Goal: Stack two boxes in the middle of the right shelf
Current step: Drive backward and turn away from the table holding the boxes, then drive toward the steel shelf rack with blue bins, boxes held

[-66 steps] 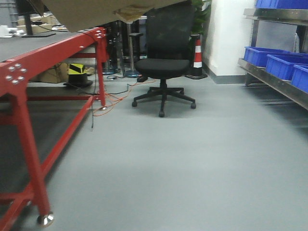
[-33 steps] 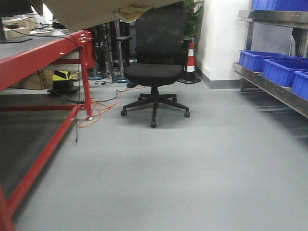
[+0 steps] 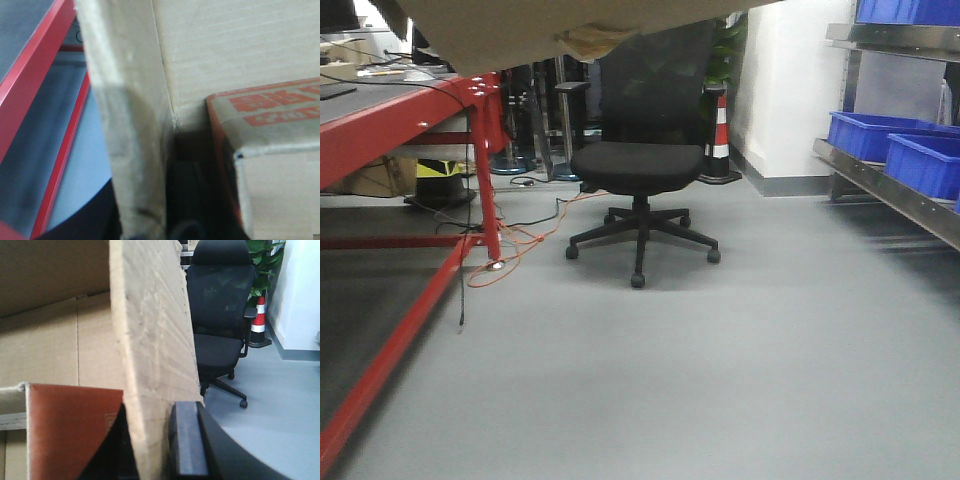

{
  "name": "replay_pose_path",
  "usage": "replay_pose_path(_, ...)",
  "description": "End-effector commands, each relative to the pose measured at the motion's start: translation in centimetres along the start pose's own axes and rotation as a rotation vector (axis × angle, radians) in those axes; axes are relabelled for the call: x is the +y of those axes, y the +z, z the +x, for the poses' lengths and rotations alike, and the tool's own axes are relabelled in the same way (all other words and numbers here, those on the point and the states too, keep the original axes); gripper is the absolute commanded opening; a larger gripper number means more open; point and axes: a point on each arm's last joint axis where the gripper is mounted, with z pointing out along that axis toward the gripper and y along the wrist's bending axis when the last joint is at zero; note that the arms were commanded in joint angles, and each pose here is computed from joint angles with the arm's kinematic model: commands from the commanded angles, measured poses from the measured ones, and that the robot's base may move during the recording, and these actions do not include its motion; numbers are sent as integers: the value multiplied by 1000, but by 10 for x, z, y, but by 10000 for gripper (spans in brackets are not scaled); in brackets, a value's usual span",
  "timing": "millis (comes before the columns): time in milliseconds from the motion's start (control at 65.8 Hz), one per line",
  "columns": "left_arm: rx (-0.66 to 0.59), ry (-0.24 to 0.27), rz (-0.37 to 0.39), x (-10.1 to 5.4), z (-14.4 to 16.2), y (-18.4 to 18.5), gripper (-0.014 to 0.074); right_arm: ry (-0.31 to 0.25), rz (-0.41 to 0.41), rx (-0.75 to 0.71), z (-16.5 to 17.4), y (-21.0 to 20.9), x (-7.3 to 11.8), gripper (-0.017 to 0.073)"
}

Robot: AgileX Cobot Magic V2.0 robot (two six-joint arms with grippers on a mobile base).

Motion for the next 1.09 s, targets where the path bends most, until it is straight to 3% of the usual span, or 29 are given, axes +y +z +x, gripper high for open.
replay_pose_path(0,-43,19,18,-1,-5,-2,-111,32,-207,-237,-28,-15,19,-151)
replay_pose_path(1079,-48,24,13,-1,-6,-2,-111,32,-207,-237,-28,-15,19,-151)
